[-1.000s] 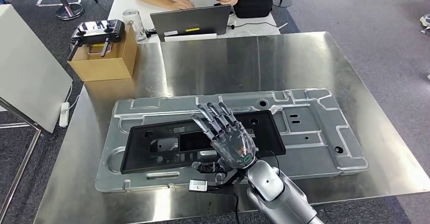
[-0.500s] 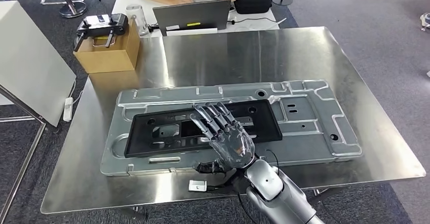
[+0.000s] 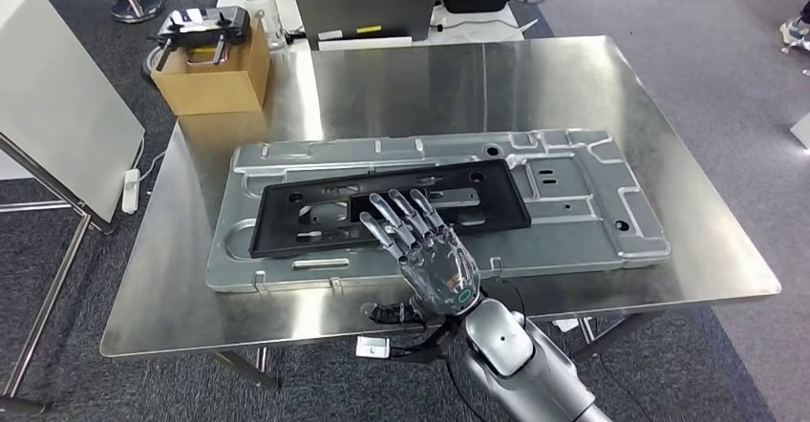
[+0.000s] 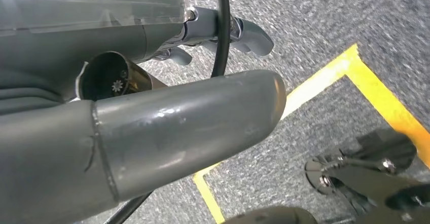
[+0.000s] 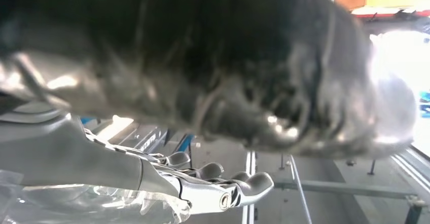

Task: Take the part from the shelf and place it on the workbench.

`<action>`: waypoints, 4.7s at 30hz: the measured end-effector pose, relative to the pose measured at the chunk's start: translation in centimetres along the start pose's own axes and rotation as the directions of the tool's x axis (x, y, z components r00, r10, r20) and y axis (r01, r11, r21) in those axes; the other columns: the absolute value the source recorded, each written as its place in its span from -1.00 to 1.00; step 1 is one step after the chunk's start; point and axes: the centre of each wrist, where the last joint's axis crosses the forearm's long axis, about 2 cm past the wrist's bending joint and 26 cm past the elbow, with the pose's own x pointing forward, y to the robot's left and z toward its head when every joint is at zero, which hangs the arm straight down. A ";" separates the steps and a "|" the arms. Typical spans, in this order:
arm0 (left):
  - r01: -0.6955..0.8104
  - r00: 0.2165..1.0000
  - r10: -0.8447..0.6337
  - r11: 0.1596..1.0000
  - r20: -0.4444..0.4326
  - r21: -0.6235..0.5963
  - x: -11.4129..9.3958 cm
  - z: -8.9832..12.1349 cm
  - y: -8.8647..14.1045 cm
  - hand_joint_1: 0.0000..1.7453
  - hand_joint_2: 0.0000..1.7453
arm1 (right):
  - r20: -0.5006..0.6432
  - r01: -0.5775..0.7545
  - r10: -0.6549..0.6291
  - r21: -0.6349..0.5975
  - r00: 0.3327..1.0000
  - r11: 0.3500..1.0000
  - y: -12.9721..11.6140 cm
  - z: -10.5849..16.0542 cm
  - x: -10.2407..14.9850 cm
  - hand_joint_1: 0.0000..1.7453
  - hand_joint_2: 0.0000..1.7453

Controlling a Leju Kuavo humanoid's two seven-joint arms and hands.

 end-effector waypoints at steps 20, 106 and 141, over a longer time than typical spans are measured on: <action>-0.015 1.000 0.015 1.000 0.024 -0.005 1.0 0.0 -0.3 -1.00 -1.00 | 0.001 0.007 -0.007 0.031 1.000 0.999 0.6 0.3 -0.2 -1.00 -1.00; -0.169 0.986 0.169 0.986 0.018 -0.001 -0.7 0.2 -1.0 -1.00 -1.00 | -0.798 0.913 0.448 -0.311 -0.402 0.265 3.3 34.6 12.2 -1.00 1.00; -0.169 0.985 0.169 0.985 0.015 -0.027 -1.1 0.3 -1.5 -1.00 -1.00 | -0.775 0.899 0.459 -0.343 -0.435 0.273 3.1 34.8 12.6 -1.00 -1.00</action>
